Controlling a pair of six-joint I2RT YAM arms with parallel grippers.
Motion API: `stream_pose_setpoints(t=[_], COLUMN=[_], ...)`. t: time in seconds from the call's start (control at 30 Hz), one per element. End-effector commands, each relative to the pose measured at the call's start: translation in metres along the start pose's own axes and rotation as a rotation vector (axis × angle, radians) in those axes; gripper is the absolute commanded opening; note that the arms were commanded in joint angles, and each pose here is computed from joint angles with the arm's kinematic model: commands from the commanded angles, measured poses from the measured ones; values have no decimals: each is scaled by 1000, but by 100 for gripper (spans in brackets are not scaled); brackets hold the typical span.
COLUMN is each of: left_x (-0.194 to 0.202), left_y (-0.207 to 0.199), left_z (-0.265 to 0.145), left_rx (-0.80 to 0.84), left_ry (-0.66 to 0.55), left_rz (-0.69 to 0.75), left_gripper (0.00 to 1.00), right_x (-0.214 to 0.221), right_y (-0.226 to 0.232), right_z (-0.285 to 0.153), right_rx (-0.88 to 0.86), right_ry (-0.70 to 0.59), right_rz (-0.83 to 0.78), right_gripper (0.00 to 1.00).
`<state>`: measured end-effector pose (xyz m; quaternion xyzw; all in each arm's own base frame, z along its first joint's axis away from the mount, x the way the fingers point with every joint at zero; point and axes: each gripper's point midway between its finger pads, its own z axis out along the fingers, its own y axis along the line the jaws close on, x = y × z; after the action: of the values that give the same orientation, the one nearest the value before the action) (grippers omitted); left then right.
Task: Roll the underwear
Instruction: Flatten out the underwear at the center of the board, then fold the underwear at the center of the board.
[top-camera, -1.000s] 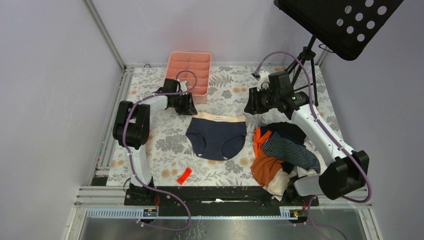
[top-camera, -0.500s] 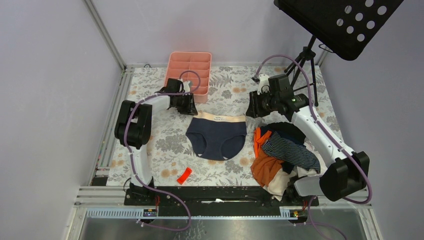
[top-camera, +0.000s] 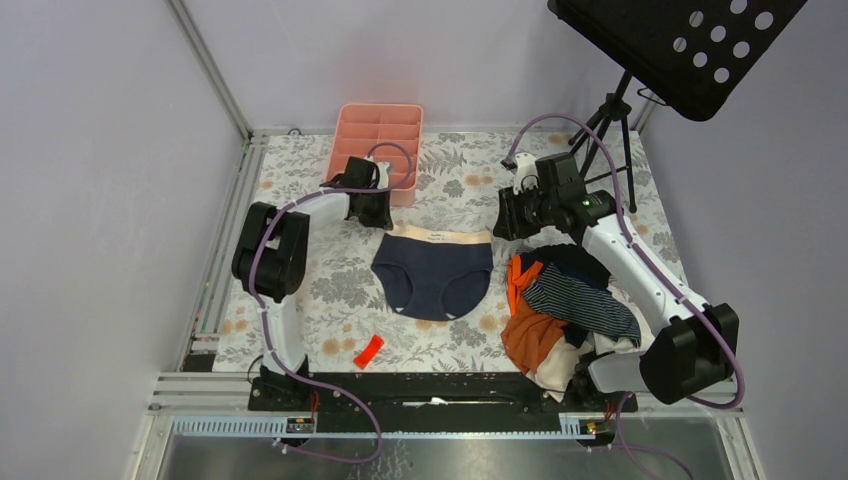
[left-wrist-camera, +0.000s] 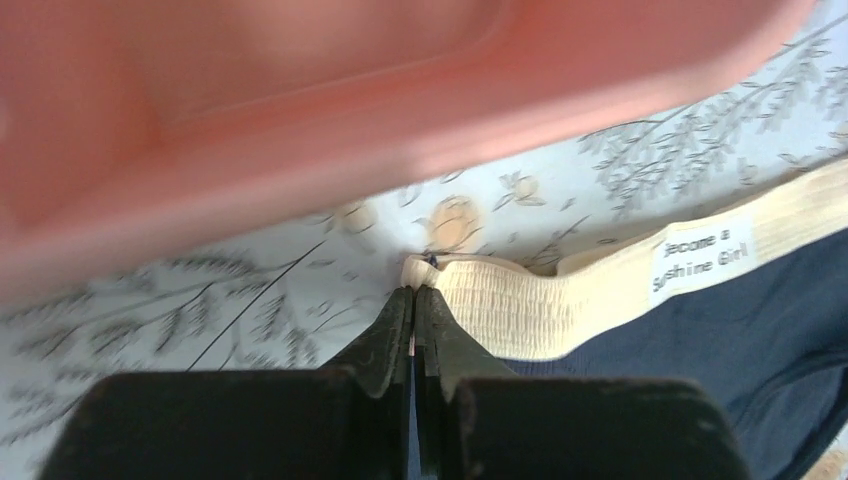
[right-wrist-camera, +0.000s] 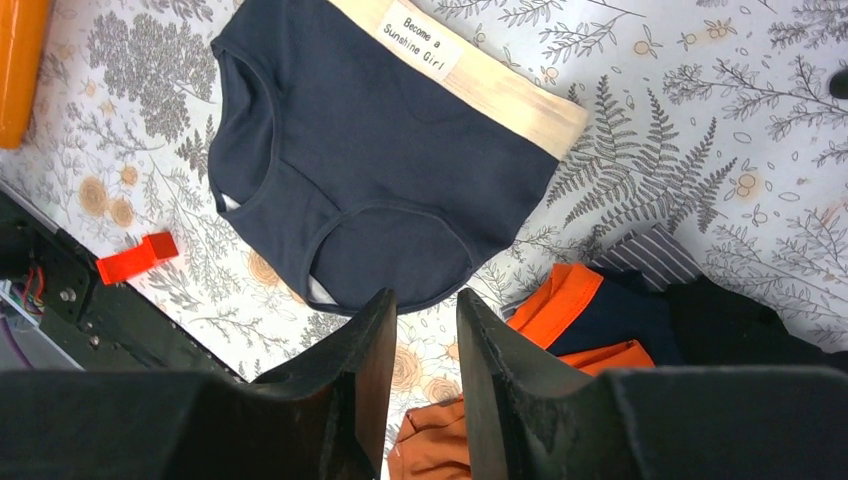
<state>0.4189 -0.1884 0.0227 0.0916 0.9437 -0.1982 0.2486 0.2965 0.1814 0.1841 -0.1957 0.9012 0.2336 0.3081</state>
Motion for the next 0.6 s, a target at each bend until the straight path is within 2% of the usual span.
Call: stream_pose_setpoints(t=[0.0, 0.17, 0.3, 0.47, 0.57], left_x=[17, 28, 33, 36, 41], left_y=[38, 38, 43, 65, 68], left_z=[-29, -46, -52, -66, -70], left_rx=[-185, -193, -203, -210, -134], left_ry=[25, 19, 12, 11, 15], left_rz=[-52, -75, -83, -157, -221], left_gripper=[0, 0, 0, 0, 0], right_x=[-6, 10, 23, 27, 31], right_y=[23, 88, 135, 198, 226], right_z=[4, 29, 54, 97, 131], right_rx=[-74, -222, -331, -440, -463], right_ry=[-1, 34, 9, -20, -41], right_rz=[-153, -509, -729, -849, -889], right_gripper=[35, 32, 30, 27, 25])
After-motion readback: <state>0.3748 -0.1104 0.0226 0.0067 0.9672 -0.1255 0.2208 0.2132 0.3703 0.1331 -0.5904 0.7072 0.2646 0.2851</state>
